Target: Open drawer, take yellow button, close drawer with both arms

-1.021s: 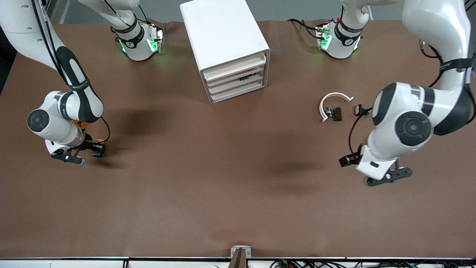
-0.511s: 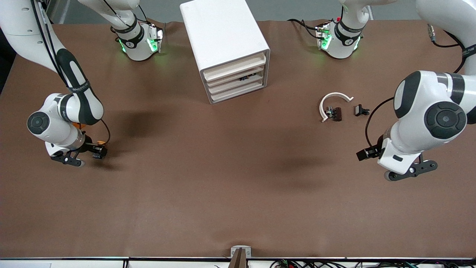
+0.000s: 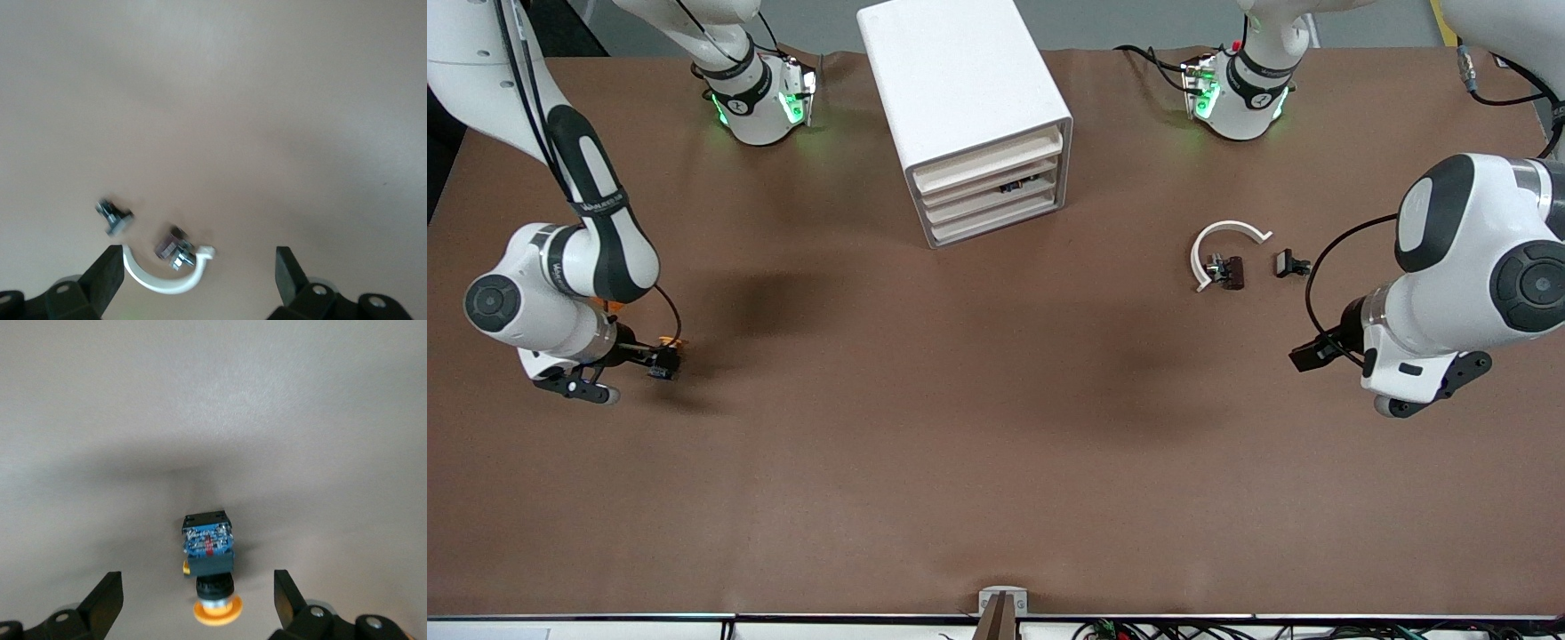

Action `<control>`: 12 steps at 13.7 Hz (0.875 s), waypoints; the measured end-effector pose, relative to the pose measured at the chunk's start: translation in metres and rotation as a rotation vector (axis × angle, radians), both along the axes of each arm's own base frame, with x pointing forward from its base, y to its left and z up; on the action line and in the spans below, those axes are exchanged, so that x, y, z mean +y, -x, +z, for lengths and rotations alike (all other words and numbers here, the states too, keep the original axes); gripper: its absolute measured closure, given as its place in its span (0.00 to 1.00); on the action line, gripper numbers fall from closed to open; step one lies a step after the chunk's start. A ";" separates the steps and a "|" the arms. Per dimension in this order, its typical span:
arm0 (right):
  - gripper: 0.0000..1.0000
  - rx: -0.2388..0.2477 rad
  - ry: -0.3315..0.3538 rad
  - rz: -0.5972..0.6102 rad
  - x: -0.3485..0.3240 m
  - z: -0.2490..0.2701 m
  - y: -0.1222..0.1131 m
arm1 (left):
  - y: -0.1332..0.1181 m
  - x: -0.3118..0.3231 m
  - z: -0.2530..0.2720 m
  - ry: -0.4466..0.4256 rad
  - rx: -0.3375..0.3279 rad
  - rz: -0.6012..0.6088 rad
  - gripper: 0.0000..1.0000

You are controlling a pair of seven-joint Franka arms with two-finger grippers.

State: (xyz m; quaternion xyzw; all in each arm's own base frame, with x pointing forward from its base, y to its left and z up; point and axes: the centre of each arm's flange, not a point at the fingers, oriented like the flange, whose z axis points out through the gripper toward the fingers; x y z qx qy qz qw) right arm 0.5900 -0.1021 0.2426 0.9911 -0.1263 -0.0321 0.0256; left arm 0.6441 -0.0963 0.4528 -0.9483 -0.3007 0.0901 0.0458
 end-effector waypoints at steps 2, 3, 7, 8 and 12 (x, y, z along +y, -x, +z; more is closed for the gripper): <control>0.00 0.005 -0.001 0.004 0.003 0.033 0.000 | 0.006 -0.025 -0.003 0.004 0.022 0.167 0.00; 0.00 0.008 -0.003 0.013 0.006 0.050 0.002 | 0.012 -0.044 -0.007 -0.014 0.035 0.246 0.00; 0.00 0.046 -0.009 0.082 0.021 0.139 0.011 | 0.036 -0.128 -0.028 -0.102 0.065 0.438 0.00; 0.00 0.063 -0.011 0.090 0.023 0.166 0.013 | 0.038 -0.132 -0.030 -0.110 0.071 0.441 0.00; 0.00 0.097 -0.013 0.118 0.040 0.248 0.012 | 0.033 -0.110 0.003 -0.048 0.030 0.284 0.00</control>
